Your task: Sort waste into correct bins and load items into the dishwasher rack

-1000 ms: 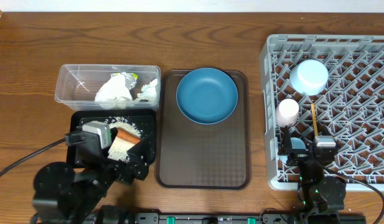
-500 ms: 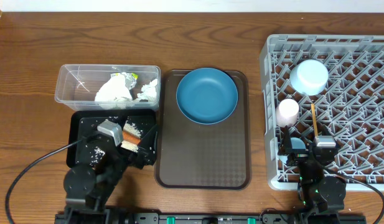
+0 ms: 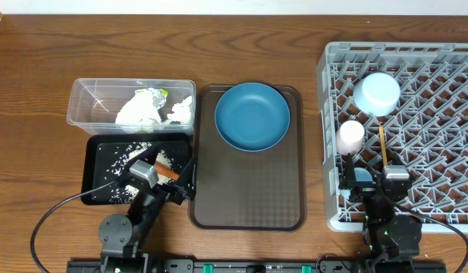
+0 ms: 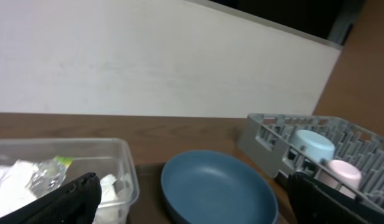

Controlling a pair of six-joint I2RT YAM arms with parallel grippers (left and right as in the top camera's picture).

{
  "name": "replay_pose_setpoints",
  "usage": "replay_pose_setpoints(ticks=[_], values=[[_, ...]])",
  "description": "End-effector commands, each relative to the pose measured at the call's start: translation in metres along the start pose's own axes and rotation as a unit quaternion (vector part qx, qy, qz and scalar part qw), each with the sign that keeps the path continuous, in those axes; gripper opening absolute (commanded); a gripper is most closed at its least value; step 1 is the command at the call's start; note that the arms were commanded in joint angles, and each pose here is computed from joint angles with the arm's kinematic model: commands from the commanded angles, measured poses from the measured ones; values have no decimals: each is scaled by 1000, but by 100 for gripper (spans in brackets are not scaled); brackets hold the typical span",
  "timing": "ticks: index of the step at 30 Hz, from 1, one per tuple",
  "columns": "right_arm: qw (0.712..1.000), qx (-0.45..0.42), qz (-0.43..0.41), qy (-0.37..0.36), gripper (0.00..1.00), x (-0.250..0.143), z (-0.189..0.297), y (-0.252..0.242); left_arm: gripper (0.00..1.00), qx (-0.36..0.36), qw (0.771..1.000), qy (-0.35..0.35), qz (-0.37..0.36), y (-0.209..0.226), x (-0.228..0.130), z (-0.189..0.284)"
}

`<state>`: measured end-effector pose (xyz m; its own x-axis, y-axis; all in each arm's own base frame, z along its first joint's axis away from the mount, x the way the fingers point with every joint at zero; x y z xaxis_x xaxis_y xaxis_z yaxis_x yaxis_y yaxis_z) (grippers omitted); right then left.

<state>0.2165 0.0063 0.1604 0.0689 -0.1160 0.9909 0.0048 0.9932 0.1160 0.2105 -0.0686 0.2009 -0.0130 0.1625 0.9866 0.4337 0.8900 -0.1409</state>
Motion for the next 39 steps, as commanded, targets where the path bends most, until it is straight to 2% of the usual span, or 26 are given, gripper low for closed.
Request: replay_pose_setpoints(ticks=[1, 7, 15, 20, 27, 39], values=[[1000, -5, 5, -1, 99, 0, 0, -2, 98, 39, 999, -8, -3, 9, -4, 2], [1000, -5, 5, -1, 99, 0, 0, -2, 98, 92, 996, 19, -3, 22, -18, 8], [1000, -5, 5, -1, 99, 0, 0, -2, 98, 102, 986, 104, -76, 28, -52, 15], [1000, -5, 5, -1, 99, 0, 0, -2, 98, 104, 980, 109, -128, 30, -52, 16], [1000, -5, 5, -1, 99, 0, 0, -2, 98, 142, 975, 112, -129, 43, -51, 19], [1000, -5, 5, -1, 99, 0, 0, -2, 98, 146, 975, 111, -126, 44, -50, 20]])
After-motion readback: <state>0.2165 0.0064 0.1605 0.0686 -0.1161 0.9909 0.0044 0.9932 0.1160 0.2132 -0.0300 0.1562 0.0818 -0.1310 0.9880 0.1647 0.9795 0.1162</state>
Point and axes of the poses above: each gripper's point midway between its finger pads, its own z axis back along the fingers, its own y axis along the line the jaws close on, x = y × z, the point moved 3 cm from there along z, back along the fingers, and after that the axes turned 6 degrees about -z, right-handed, at the moved point
